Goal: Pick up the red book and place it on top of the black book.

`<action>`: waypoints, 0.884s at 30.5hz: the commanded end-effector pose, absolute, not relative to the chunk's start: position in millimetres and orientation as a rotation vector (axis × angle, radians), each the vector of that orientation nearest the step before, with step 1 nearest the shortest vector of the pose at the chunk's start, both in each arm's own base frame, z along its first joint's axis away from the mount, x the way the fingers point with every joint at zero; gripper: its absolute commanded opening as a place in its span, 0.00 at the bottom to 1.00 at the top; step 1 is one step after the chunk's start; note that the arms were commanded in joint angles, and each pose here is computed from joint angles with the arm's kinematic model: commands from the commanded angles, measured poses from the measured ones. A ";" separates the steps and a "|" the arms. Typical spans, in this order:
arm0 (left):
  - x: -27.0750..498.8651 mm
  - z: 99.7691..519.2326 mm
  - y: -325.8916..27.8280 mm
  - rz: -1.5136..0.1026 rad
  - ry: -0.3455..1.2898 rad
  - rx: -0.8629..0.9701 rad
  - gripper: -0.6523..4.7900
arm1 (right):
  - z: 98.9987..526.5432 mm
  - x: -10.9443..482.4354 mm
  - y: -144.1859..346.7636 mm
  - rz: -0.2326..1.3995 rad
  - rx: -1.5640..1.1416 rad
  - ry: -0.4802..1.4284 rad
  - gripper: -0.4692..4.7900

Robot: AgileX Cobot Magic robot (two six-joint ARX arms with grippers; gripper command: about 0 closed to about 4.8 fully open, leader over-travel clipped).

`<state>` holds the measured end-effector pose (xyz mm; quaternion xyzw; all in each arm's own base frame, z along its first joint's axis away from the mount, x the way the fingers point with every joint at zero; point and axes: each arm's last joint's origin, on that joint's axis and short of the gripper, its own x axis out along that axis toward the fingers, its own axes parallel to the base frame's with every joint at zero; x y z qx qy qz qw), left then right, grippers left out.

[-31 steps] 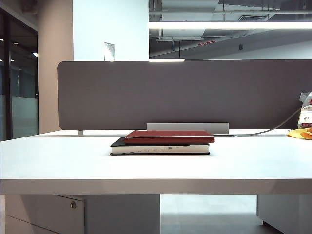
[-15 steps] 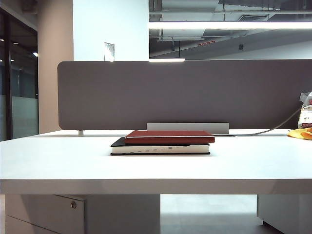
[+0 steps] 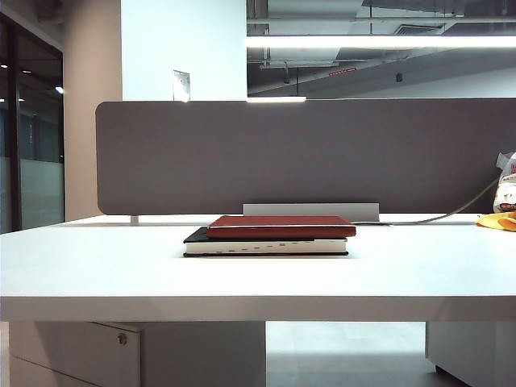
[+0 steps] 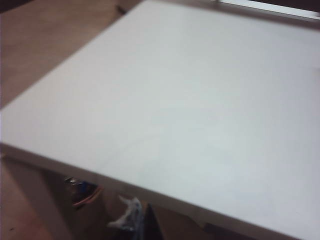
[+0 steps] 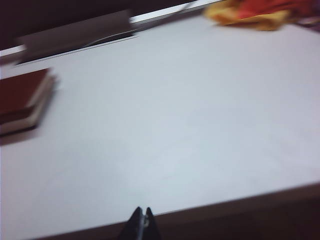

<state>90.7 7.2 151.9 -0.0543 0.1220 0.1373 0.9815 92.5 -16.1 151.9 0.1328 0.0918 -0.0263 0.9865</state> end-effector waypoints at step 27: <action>89.3 150.9 8.0 0.289 0.260 -0.103 0.11 | 152.4 94.0 4.2 0.163 0.243 0.205 0.08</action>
